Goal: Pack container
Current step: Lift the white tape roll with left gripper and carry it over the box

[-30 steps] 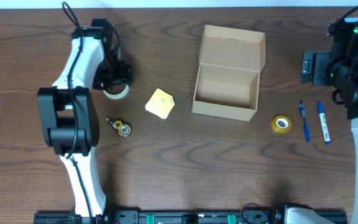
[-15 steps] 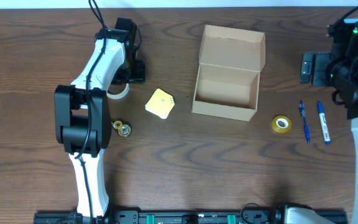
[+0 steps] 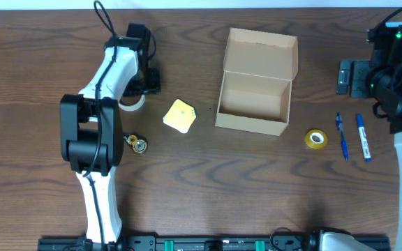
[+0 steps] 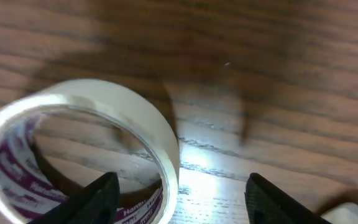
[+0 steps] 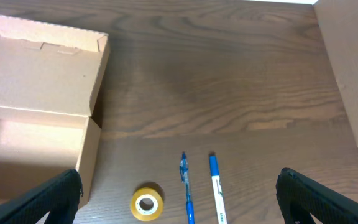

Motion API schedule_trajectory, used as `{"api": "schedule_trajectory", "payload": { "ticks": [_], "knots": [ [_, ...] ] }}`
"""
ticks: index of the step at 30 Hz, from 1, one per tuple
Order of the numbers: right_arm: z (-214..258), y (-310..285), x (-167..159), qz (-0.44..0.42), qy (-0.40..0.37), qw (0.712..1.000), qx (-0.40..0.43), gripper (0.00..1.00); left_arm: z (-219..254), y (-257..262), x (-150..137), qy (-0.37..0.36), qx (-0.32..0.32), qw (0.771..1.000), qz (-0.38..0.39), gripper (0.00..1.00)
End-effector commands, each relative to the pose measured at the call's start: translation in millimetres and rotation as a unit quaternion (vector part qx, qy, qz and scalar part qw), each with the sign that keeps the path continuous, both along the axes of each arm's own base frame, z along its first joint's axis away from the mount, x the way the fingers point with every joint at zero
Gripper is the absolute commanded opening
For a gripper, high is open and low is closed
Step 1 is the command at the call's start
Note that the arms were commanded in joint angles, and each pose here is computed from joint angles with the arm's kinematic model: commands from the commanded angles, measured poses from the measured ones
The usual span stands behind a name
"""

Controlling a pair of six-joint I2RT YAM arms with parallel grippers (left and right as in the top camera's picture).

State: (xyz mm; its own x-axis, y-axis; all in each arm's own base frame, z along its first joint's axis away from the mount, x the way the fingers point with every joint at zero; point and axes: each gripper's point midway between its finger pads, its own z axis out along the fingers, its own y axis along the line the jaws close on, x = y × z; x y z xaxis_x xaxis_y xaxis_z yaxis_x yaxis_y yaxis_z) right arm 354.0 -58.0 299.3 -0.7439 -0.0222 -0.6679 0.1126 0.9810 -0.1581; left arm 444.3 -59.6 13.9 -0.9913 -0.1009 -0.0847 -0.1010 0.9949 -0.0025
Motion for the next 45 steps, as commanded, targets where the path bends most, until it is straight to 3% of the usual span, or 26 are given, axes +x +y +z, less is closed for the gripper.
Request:
{"api": "schedule_trajectory", "payload": {
  "ticks": [1, 9, 10, 11, 12, 16, 29, 39, 45],
  "knots": [
    [8.7, 0.0, 1.1, 0.004, -0.010, 1.000, -0.004, 0.99, -9.5, 3.7, -9.7, 0.014, 0.004, 1.000, 0.021, 0.64],
    [8.3, 0.1, 0.7, 0.004, -0.009, 1.000, -0.004, 0.99, -10.7, 3.0, -10.7, 0.015, 0.002, 1.000, 0.024, 0.48],
    [8.3, 0.1, 0.7, 0.004, -0.009, 1.000, -0.004, 0.99, -10.7, 3.1, -10.8, 0.015, 0.002, 1.000, 0.026, 0.42],
    [8.3, 0.1, 0.7, 0.004, -0.009, 1.000, -0.004, 0.99, -10.7, 3.1, -10.9, 0.016, 0.002, 0.999, 0.028, 0.29],
    [8.3, 0.1, 0.7, 0.004, -0.009, 1.000, -0.004, 0.99, -10.7, 3.1, -11.0, 0.016, 0.001, 0.999, 0.035, 0.21],
    [8.1, 0.1, 0.4, 0.004, -0.008, 1.000, -0.004, 0.99, -10.8, 3.4, -12.5, 0.019, 0.002, 0.999, 0.040, 0.07],
    [7.3, 5.2, 0.8, 0.012, -0.006, 1.000, -0.002, 0.99, 12.2, 9.7, -11.4, 0.003, 0.018, 0.999, 0.041, 0.06],
    [8.1, 5.2, 1.6, 0.012, -0.009, 1.000, -0.003, 0.99, 125.3, 5.3, 4.9, -0.125, -0.001, 0.992, 0.026, 0.06],
    [7.7, 5.4, 2.1, 0.012, -0.008, 1.000, -0.002, 0.99, 178.3, -45.0, 7.6, -0.198, -0.014, 0.979, -0.047, 0.06]
  ]
}}
